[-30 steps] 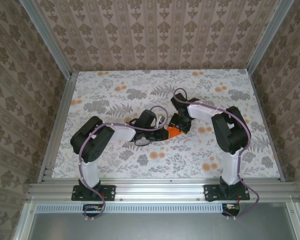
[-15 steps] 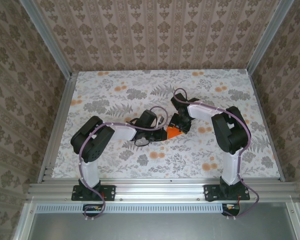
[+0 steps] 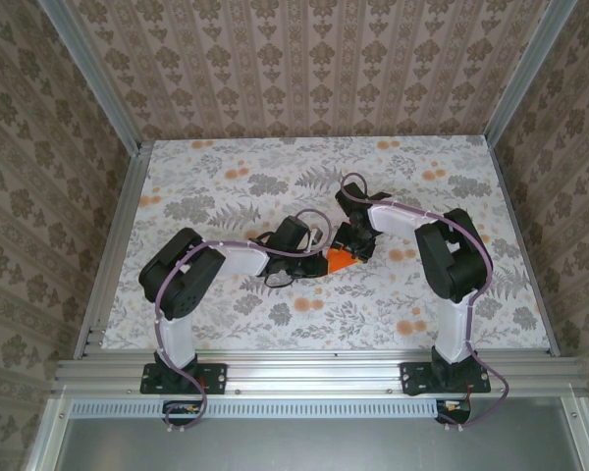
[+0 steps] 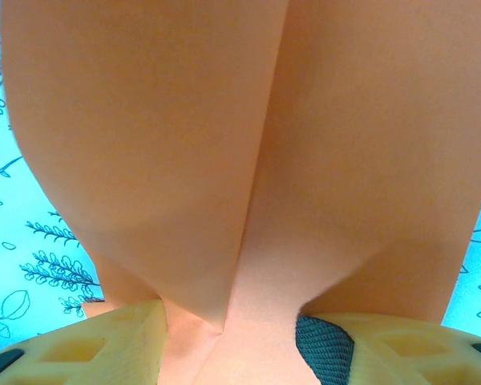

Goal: Fold a paper plane with a square sheet of paper (pick it up from the middle)
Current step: Fourth fold the wing at the center of the table.

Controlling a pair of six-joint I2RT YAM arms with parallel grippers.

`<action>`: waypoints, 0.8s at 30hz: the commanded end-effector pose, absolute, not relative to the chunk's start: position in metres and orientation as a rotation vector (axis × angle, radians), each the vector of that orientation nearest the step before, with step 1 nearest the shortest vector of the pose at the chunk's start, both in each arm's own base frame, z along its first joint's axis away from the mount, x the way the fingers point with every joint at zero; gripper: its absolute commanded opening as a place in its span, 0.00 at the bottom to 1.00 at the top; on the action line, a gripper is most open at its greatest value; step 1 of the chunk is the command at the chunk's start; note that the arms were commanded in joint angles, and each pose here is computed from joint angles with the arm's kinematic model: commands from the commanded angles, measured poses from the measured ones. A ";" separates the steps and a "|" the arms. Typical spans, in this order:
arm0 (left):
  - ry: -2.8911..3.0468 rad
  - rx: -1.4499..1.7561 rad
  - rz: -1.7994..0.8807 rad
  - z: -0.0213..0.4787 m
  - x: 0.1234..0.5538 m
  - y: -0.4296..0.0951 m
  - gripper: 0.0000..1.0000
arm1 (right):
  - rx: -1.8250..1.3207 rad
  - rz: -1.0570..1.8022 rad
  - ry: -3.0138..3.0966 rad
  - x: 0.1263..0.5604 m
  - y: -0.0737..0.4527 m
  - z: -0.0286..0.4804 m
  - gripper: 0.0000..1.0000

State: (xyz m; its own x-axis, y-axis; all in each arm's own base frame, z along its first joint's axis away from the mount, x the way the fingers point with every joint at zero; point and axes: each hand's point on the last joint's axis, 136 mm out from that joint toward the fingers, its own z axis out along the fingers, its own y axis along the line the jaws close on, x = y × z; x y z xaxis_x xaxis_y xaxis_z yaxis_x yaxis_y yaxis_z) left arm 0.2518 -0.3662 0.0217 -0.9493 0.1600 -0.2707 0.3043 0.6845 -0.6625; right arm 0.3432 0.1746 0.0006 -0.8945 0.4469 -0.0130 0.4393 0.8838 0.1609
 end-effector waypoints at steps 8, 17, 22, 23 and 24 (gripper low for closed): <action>2.567 0.276 -1.332 0.070 0.261 -0.376 0.18 | 0.791 -0.472 3.183 0.264 0.089 -0.080 0.57; 2.587 0.256 -1.317 0.050 0.271 -0.391 0.14 | 0.793 -0.462 3.185 0.265 0.090 -0.079 0.57; 2.654 0.255 -1.220 0.031 0.271 -0.385 0.11 | 0.794 -0.456 3.186 0.266 0.091 -0.079 0.57; 2.661 0.253 -1.214 0.029 0.270 -0.385 0.11 | 0.794 -0.453 3.186 0.266 0.091 -0.079 0.57; 2.674 0.250 -1.202 0.025 0.269 -0.383 0.10 | 0.795 -0.454 3.185 0.266 0.091 -0.079 0.57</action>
